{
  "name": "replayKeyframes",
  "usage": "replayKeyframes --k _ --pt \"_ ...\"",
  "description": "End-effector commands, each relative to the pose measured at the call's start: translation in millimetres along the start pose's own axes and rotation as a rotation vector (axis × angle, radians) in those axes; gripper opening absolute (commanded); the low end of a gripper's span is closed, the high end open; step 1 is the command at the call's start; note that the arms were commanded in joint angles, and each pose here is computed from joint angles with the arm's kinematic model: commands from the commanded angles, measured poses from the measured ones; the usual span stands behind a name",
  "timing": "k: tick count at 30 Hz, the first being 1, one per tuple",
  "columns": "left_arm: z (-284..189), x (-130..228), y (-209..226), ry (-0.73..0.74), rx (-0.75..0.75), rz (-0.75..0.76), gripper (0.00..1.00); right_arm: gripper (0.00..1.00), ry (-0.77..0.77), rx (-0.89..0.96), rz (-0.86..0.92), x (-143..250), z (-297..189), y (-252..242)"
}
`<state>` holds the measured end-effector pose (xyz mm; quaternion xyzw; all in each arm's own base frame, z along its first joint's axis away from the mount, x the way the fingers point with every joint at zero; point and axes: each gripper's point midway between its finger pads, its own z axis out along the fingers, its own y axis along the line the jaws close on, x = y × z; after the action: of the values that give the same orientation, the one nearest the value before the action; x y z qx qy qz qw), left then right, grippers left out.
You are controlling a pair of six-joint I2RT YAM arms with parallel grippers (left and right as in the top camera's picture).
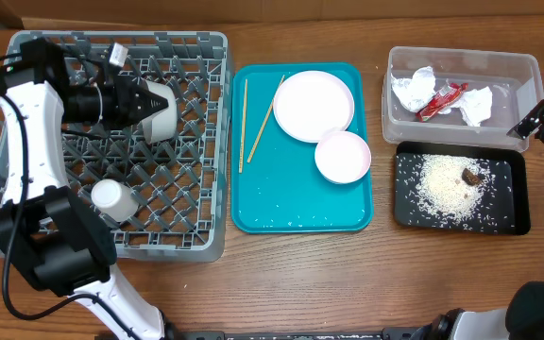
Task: Sort waste into correct bins and load items into the dishwasher
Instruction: 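Carry the grey bowl over the rack with the left gripper, then set the grey bowl upside down in the rack and release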
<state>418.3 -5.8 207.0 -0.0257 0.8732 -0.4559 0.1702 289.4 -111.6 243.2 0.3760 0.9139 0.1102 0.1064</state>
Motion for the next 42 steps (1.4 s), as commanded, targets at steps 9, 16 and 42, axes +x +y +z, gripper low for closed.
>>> replayKeyframes --k 9,16,42 --pt "-34 -14 -5 -0.158 0.183 0.094 0.04 1.00 -0.035 -0.019 -0.012 -1 -10 5" --pt "-41 -25 12 -0.202 0.164 0.130 0.04 1.00 -0.035 -0.018 -0.013 -1 -10 5" --pt "-43 22 125 -0.039 -0.090 -0.179 0.10 1.00 -0.036 -0.016 -0.016 -1 -10 4"
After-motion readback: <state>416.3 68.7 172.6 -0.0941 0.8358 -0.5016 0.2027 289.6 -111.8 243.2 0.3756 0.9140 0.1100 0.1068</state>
